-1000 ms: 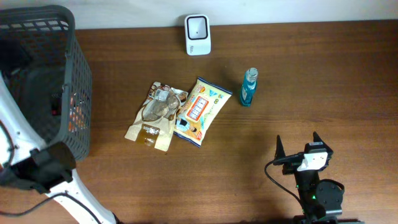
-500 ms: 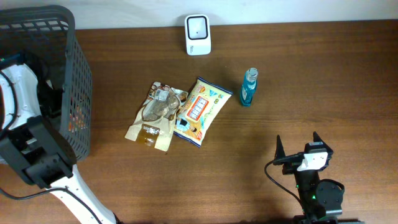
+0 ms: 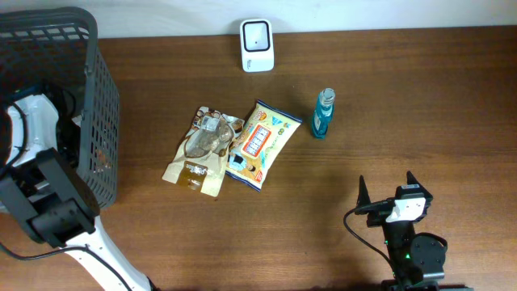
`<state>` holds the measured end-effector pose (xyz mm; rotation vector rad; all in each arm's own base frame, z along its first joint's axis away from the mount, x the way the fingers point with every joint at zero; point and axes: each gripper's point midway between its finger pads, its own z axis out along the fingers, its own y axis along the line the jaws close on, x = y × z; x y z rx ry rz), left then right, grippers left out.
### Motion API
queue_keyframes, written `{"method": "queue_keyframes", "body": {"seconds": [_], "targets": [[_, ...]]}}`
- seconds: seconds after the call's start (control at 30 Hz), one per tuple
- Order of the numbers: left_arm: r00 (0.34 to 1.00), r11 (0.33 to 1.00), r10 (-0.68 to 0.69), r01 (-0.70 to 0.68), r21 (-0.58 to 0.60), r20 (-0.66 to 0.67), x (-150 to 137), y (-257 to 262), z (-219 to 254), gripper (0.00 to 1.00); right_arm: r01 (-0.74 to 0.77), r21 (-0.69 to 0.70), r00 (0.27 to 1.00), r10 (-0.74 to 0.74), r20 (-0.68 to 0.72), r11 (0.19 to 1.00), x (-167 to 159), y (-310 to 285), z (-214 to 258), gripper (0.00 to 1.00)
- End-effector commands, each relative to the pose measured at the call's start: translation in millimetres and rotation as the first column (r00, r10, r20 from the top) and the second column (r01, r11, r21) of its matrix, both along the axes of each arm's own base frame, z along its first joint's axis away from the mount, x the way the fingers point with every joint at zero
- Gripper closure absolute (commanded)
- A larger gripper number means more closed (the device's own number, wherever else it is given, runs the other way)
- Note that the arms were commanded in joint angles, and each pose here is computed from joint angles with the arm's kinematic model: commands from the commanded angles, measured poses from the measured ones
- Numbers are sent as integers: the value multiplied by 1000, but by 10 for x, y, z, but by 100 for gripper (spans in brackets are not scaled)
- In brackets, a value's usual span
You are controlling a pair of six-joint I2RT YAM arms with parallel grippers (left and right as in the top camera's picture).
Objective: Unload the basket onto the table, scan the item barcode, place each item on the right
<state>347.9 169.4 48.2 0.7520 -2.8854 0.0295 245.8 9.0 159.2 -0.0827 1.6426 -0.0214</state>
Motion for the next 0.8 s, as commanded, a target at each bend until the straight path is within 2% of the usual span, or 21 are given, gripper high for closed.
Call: {"method": "queue_keyframes", "body": {"seconds": [0.0, 0.07, 0.13, 0.2, 0.27, 0.3, 0.33, 0.37, 0.4, 0.43, 0.47, 0.57, 0.67, 0.77], "targets": [[996, 1000, -8, 5, 30, 90, 282, 114, 450, 100, 13, -8, 1000, -13, -5, 1000, 1, -26, -36, 2], [978, 1000, -7, 1, 28, 208, 482, 107, 954, 100, 13, -8, 1000, -13, -5, 1000, 1, -26, -36, 2], [903, 999, -22, 9, 33, 430, 717, 32, 1778, 100, 13, -8, 1000, -13, -5, 1000, 1, -26, -36, 2], [718, 997, -72, 54, 48, 692, 856, -179, 2724, 100, 13, -8, 1000, -13, -5, 1000, 1, -26, -36, 2], [623, 994, -111, 66, 89, 774, 806, -295, 3145, 100, 13, -8, 1000, -13, -5, 1000, 1, -26, -36, 2], [611, 989, -138, 38, 145, 780, 761, -261, 3256, 100, 13, -8, 1000, -13, -5, 1000, 1, -26, -36, 2], [641, 979, -150, -11, 204, 753, 720, -132, 3230, 83, 13, -8, 1000, -13, -5, 1000, 1, -26, -36, 2], [691, 974, -140, -32, 223, 709, 705, -37, 3080, 72, 13, -8, 1000, -13, -5, 1000, 1, -26, -36, 2], [726, 975, -127, -33, 219, 676, 700, -1, 2946, 56, 13, -8, 1000, -13, -5, 1000, 1, -26, -36, 2], [779, 978, -107, -28, 204, 617, 685, 34, 2716, 18, 13, -8, 1000, -13, -5, 1000, 1, -26, -36, 2], [836, 978, -89, -29, 206, 541, 656, 102, 2449, 0, 13, -8, 1000, -13, -5, 1000, 1, -26, -36, 2], [929, 945, 55, -167, 281, 367, 470, 504, 1868, 1, 13, -8, 1000, -13, -5, 1000, 1, -26, -37, 1], [950, 957, 113, -182, 224, 291, 369, 634, 1391, 1, 13, -8, 1000, -13, -5, 1000, 1, -26, -37, 2], [963, 985, 90, -124, 120, 254, 371, 526, 938, 2, 13, -8, 1000, -13, -5, 1000, 1, -26, -36, 2]]}}
